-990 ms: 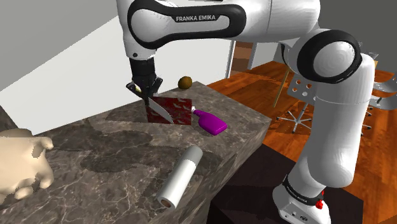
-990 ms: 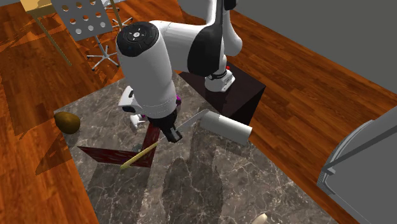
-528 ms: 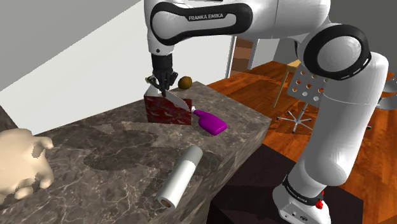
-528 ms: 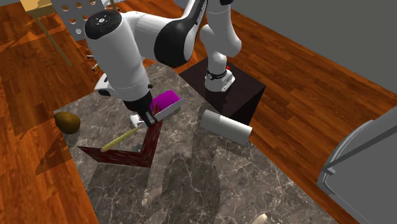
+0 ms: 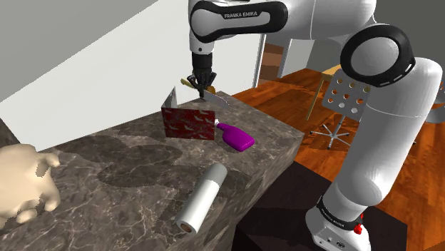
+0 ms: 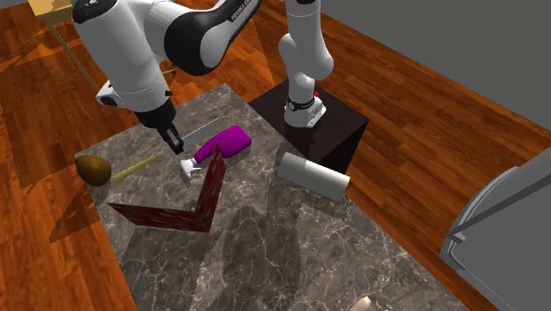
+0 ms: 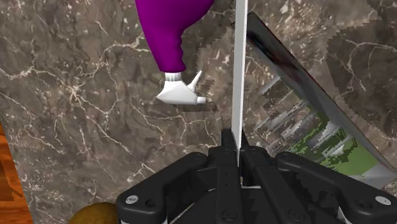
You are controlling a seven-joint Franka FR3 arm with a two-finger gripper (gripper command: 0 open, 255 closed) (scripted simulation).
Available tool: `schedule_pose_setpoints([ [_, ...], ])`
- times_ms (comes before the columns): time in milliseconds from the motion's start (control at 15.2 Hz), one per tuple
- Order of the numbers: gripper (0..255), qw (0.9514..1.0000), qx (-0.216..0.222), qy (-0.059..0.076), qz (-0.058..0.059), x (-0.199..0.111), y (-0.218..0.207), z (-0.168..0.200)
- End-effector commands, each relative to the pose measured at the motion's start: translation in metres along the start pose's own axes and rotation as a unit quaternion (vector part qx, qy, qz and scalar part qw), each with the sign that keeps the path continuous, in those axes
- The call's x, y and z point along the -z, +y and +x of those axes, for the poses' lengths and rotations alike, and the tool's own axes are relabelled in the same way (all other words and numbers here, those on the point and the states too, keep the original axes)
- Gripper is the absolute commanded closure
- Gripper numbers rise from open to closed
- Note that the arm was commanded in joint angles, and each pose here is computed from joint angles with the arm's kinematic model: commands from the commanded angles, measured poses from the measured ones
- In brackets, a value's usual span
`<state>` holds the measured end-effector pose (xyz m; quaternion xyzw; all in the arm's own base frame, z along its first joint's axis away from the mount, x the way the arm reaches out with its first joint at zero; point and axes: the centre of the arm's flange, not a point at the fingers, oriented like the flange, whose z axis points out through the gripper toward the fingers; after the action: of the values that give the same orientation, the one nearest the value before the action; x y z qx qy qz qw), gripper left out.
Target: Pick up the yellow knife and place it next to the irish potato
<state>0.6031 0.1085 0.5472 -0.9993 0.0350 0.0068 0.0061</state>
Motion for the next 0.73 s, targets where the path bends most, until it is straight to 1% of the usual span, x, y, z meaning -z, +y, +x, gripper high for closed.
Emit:
schedule_pose_setpoints([
  [0, 255, 1.0000, 0.001, 0.000, 0.000, 0.000, 0.024, 0.005],
  [660, 255, 1.0000, 0.001, 0.000, 0.000, 0.002, 0.151, 0.039],
])
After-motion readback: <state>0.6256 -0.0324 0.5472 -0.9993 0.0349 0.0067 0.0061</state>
